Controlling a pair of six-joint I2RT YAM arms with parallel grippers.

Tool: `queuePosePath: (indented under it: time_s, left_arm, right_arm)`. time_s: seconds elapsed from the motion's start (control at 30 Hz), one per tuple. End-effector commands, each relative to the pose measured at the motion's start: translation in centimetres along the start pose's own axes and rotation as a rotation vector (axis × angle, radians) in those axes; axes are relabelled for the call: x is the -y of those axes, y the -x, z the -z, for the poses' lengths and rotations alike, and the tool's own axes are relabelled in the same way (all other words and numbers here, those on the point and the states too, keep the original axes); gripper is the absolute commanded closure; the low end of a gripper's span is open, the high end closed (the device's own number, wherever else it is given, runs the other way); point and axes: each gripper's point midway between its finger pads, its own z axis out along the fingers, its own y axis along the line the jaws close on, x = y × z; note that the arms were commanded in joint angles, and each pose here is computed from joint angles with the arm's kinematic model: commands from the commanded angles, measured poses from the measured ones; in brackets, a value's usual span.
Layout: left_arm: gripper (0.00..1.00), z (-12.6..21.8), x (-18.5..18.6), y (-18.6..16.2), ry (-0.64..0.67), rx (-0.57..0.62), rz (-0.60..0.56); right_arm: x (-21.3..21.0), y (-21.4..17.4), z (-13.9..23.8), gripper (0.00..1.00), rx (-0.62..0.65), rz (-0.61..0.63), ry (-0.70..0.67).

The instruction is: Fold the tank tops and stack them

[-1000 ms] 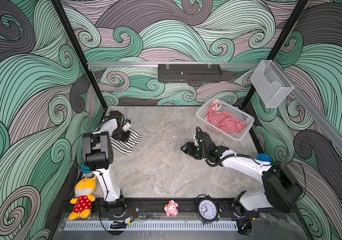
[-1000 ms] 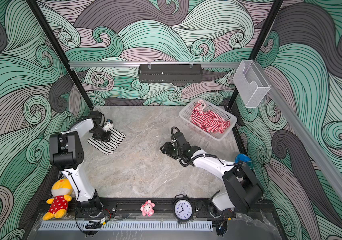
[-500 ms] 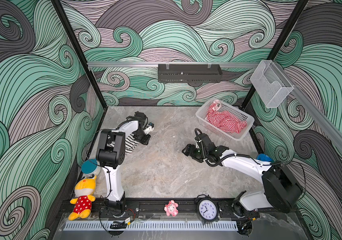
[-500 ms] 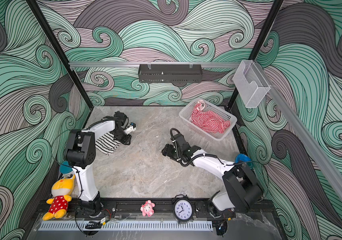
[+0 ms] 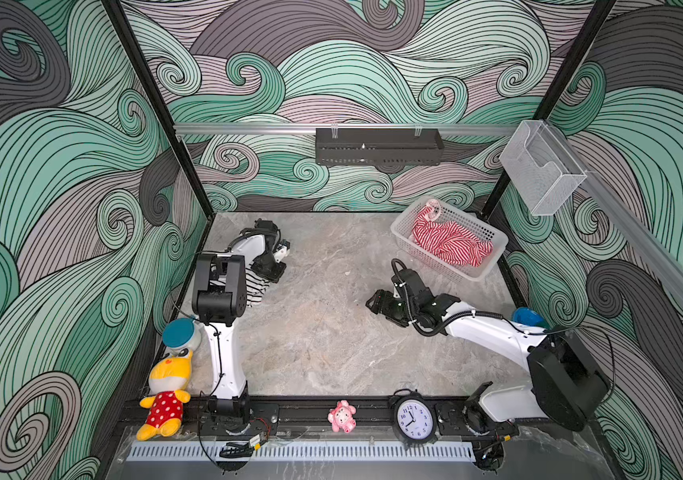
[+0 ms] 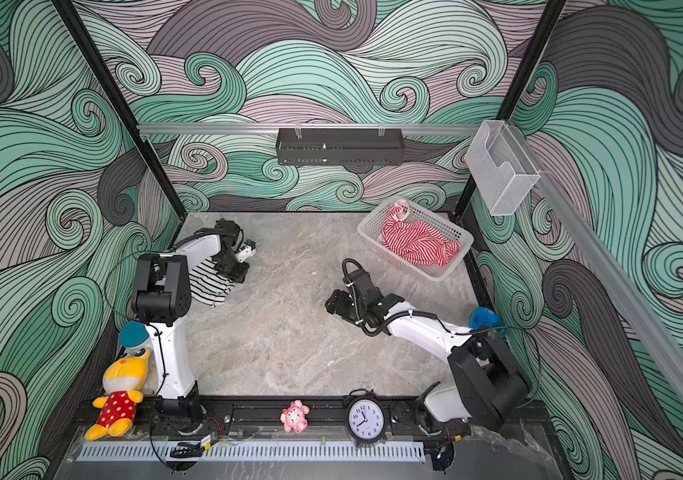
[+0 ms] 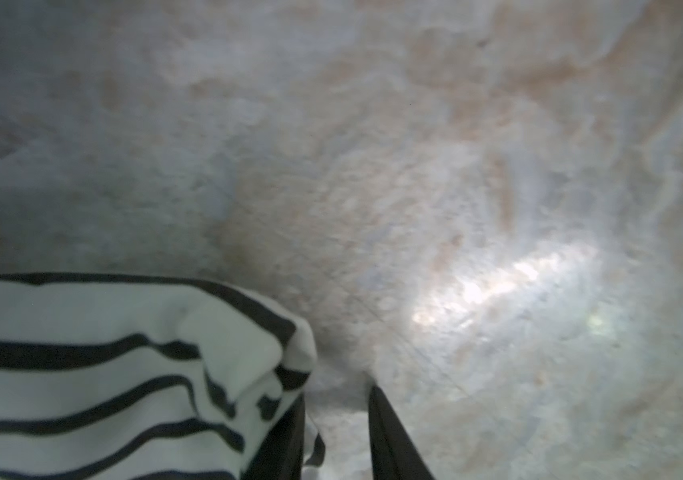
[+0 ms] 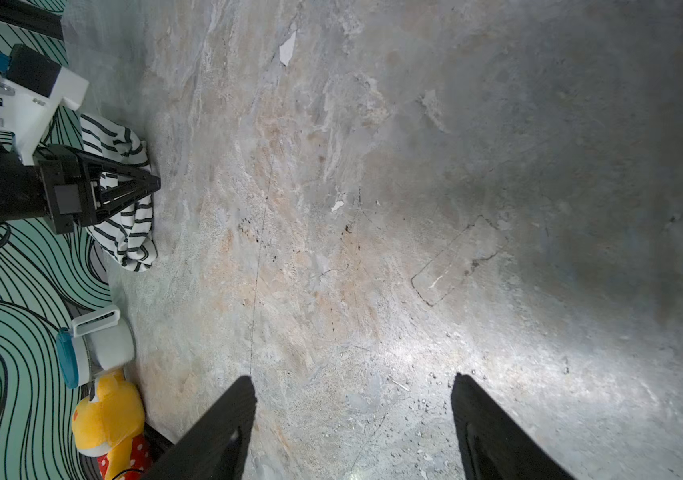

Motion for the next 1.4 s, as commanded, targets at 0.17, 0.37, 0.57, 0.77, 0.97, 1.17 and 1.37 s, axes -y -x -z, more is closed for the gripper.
queuePosePath:
  time_s: [0.17, 0.37, 0.57, 0.77, 0.97, 1.17, 1.37]
  left_arm:
    - [0.69, -0.4, -4.0, 1.3, 0.051, -0.018, 0.035]
    - [0.69, -0.6, -6.6, 1.4, 0.107, -0.029, 0.085]
    - [0.69, -0.3, -6.7, 0.3, 0.110, -0.040, 0.078]
    - [0.69, 0.3, -6.8, -0.5, 0.117, -0.036, 0.074]
    - [0.69, 1.1, -7.0, -0.8, 0.119, -0.010, 0.105]
    - [0.68, 6.5, -0.1, 0.5, -0.169, 0.152, 0.051]
    - [0.67, 10.4, 6.6, -0.2, -0.231, 0.233, -0.067]
  right_arm:
    - [0.0, 0.0, -0.6, 0.24, -0.002, -0.017, 0.005]
    - [0.3, -0.1, -0.2, 0.24, 0.003, -0.016, -0.002]
    - [0.4, 0.3, 0.8, 0.24, 0.030, -0.002, -0.016]
    - [-0.2, 0.9, 1.3, 0.24, 0.039, 0.004, -0.005]
    - [-0.3, 1.9, 2.4, 0.23, 0.072, 0.034, -0.041]
    - [0.6, 6.2, 6.9, 0.11, 0.150, 0.099, -0.183]
    - [2.1, 14.5, 11.4, 0.04, 0.236, 0.081, -0.301]
